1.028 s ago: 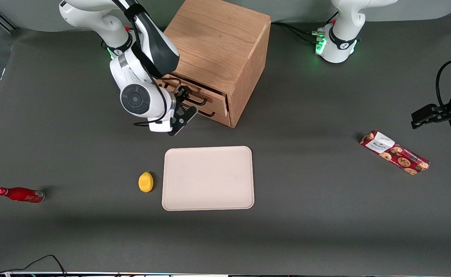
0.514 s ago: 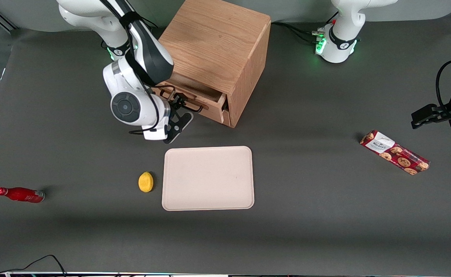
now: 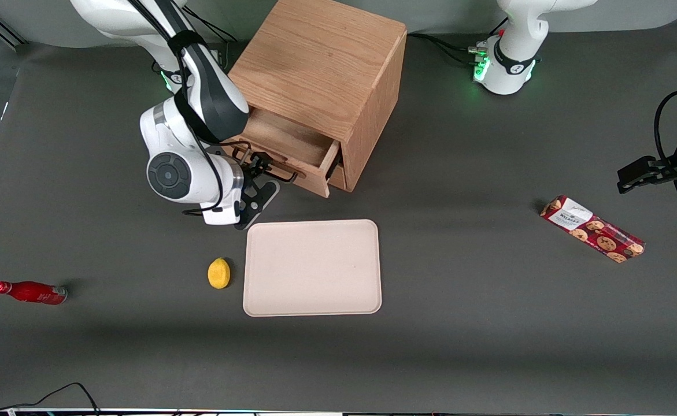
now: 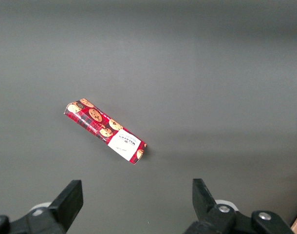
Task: Open upper drawer
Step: 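Pull the handle with the right gripper, sliding the upper drawer out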
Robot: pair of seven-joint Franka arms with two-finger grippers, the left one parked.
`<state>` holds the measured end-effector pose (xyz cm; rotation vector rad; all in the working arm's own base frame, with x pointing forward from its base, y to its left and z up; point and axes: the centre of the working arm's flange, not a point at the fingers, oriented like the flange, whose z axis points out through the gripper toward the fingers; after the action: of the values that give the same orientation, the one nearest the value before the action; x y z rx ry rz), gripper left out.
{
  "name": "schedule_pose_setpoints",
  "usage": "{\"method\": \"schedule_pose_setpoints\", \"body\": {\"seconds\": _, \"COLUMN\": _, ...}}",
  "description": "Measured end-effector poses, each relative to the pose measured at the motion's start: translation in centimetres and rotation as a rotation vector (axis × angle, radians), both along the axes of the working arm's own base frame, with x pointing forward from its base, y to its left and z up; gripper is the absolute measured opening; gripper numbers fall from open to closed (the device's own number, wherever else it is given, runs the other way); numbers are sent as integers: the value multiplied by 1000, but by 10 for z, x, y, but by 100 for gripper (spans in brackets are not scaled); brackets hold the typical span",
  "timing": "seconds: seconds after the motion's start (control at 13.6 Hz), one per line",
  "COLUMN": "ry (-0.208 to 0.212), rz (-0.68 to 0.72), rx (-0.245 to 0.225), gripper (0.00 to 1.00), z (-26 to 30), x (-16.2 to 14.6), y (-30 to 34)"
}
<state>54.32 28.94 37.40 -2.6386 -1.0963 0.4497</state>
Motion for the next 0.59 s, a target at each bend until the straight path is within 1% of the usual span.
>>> {"method": "schedule_pose_setpoints", "body": {"seconds": 0.29, "ry": -8, "rz": 15, "rx": 8, "gripper": 100, "z": -1, "x": 8, "y": -9}}
{"method": "schedule_pose_setpoints", "body": {"seconds": 0.59, "ry": -21, "rz": 20, "rx": 22, "gripper": 100, "z": -3, "x": 25, "y": -24}}
